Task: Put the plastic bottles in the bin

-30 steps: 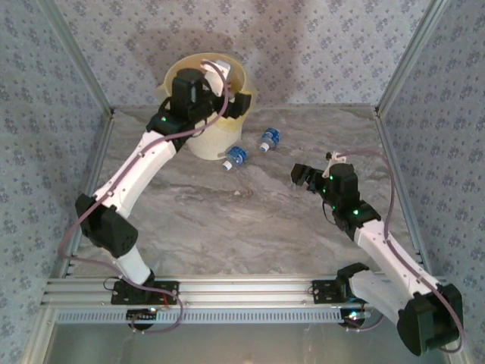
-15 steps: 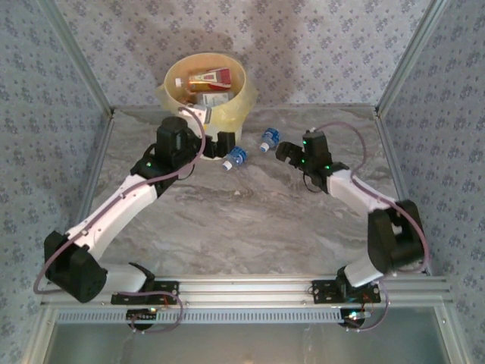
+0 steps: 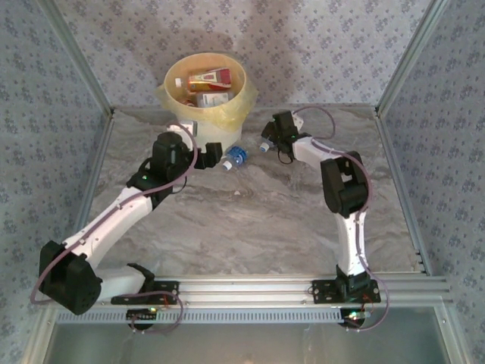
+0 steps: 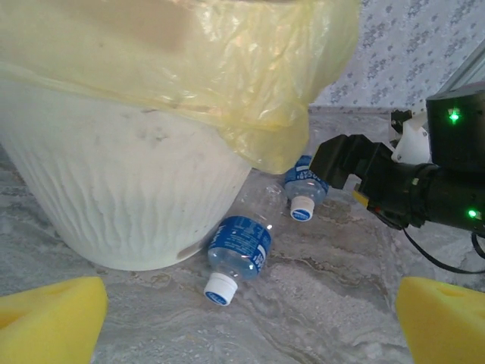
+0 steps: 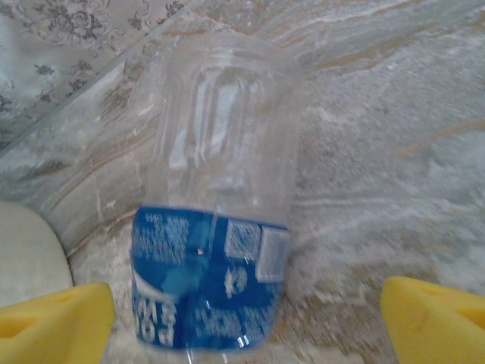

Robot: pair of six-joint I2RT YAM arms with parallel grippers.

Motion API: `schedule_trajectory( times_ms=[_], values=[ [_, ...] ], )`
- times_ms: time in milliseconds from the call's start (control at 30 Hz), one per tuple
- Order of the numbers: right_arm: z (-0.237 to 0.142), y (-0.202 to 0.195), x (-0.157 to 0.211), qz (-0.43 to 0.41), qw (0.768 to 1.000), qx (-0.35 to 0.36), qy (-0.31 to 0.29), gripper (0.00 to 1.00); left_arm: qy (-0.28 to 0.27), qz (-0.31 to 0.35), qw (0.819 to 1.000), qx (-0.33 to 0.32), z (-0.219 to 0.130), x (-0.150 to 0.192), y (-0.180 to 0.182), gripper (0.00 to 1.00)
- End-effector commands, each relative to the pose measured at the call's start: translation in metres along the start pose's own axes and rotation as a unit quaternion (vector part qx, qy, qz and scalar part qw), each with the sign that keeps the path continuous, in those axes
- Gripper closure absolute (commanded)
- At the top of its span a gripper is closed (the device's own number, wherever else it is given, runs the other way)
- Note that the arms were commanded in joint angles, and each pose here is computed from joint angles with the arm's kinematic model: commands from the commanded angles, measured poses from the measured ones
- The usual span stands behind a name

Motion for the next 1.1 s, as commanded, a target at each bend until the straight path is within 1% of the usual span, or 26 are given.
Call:
schedule_trajectory(
  times_ms=[0, 167, 333, 400, 533, 600, 700, 800, 900, 933, 1067],
  values=[
    [0.013, -0.004, 0.003, 0.003, 0.999, 0.052, 0.005, 0.10, -0.030, -0.013, 0.999, -0.014, -0.006, -0.009, 0.008, 0.02],
    [0.033, -0.004, 0.008, -0.008, 0.997, 0.079, 0.011, 0.14, -0.030, -0.029, 0.999, -0.029, -0.004, -0.006, 0.022, 0.02],
    [0.040, -0.004, 0.012, -0.020, 0.996, 0.087, 0.020, 0.19, -0.025, -0.032, 0.999, -0.030, -0.001, -0.004, 0.026, 0.02],
    [0.038, -0.003, 0.013, -0.025, 0.996, 0.082, 0.025, 0.26, -0.020, -0.028, 0.999, -0.023, 0.001, -0.003, 0.024, 0.02],
    [0.024, -0.003, 0.008, -0.042, 0.997, 0.062, 0.011, 0.40, -0.011, -0.028, 0.999, -0.014, 0.005, 0.000, 0.022, 0.02],
    [0.012, -0.001, 0.005, -0.056, 0.997, 0.043, 0.002, 0.46, -0.008, -0.029, 1.000, -0.005, 0.006, 0.001, 0.020, 0.02],
    [-0.014, 0.000, -0.001, -0.077, 0.997, 0.014, -0.021, 0.48, -0.001, -0.030, 0.999, 0.020, 0.008, 0.001, 0.012, 0.02],
    [-0.052, 0.006, 0.002, -0.105, 0.993, -0.045, -0.030, 0.49, 0.015, -0.038, 0.998, 0.056, 0.014, 0.003, 0.001, 0.02],
    [-0.096, 0.011, 0.015, -0.138, 0.984, -0.113, -0.025, 0.48, 0.038, -0.063, 0.994, 0.087, 0.023, 0.006, -0.009, 0.02],
    [-0.108, 0.004, 0.028, -0.149, 0.981, -0.127, -0.015, 0.48, 0.047, -0.076, 0.991, 0.096, 0.027, 0.007, -0.013, 0.02],
    [-0.163, 0.006, 0.052, -0.188, 0.960, -0.205, -0.012, 0.49, 0.083, -0.129, 0.981, 0.120, 0.045, 0.011, -0.027, 0.02]
  ],
)
Point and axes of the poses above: each hand's point on the last joint's axis, 136 mm out from that joint toward the fingers, its own z axis out along the fingers, its own y axis along the line the jaws close on, x = y × z, the point moved 3 cm from there along -z, back along the fingers
